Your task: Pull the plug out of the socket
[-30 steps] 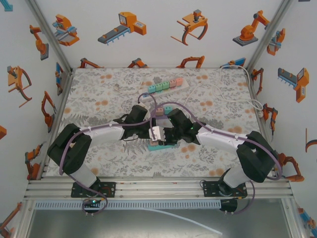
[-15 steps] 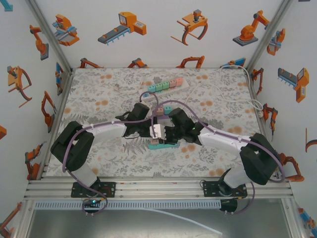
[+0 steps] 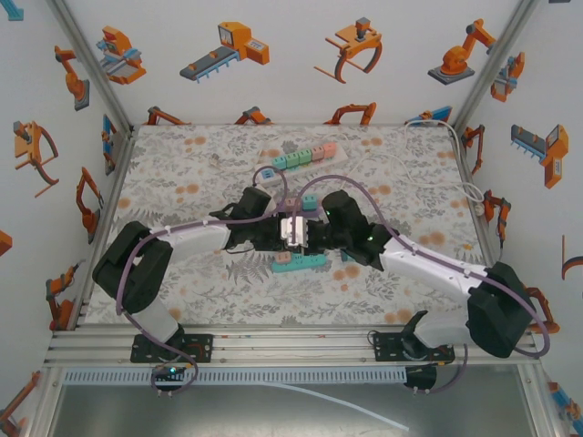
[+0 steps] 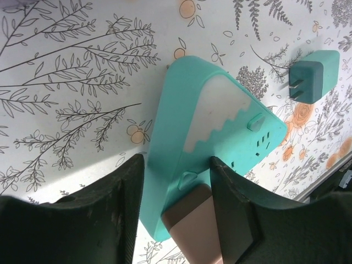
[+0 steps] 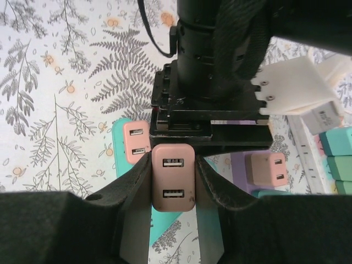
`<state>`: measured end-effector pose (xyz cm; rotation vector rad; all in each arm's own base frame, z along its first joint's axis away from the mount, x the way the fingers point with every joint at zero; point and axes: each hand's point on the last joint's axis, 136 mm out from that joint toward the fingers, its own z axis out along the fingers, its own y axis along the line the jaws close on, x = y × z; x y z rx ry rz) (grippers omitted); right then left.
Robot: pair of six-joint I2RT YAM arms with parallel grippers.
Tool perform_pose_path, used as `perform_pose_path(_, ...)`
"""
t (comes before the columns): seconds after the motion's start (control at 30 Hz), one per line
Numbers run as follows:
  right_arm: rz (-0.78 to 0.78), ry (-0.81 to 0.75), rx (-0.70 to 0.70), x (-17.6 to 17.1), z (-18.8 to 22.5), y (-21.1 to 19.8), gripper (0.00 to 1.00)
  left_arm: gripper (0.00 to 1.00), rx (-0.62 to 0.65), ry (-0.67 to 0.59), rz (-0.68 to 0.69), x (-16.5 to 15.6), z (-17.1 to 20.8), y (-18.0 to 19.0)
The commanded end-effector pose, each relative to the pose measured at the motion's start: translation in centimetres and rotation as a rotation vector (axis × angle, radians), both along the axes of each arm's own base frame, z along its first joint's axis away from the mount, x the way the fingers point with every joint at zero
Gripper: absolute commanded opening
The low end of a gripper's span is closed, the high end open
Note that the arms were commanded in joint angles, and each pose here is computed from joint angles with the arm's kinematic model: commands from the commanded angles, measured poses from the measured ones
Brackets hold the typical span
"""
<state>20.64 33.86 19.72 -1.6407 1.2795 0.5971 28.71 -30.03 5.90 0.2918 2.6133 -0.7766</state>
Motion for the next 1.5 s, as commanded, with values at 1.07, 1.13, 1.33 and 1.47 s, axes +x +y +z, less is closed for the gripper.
perform_pose_path(1.07, -1.369, 0.966, 0.832, 10.3, 0.7, -23.8, 0.00, 0.97, -0.350, -0.333, -0.246, -3.0, 18.0, -1.0)
perform_pose_path(1.13, -1.418, 1.013, 0.875, 10.2, -0.8, -25.1, 0.00, 0.97, -0.378, -0.345, -0.246, -3.4, 18.6, -0.9)
perform_pose_path(1.33, -1.481, 1.155, 1.015, 10.0, -5.6, -27.8, 0.00, 0.97, -0.385, -0.375, -0.224, -4.1, 18.8, 0.2)
perform_pose_path(1.47, -1.501, 1.194, 1.004, 9.7, -8.3, -28.0, 0.00, 0.97, -0.362, -0.371, -0.204, -4.0, 18.3, 0.6)
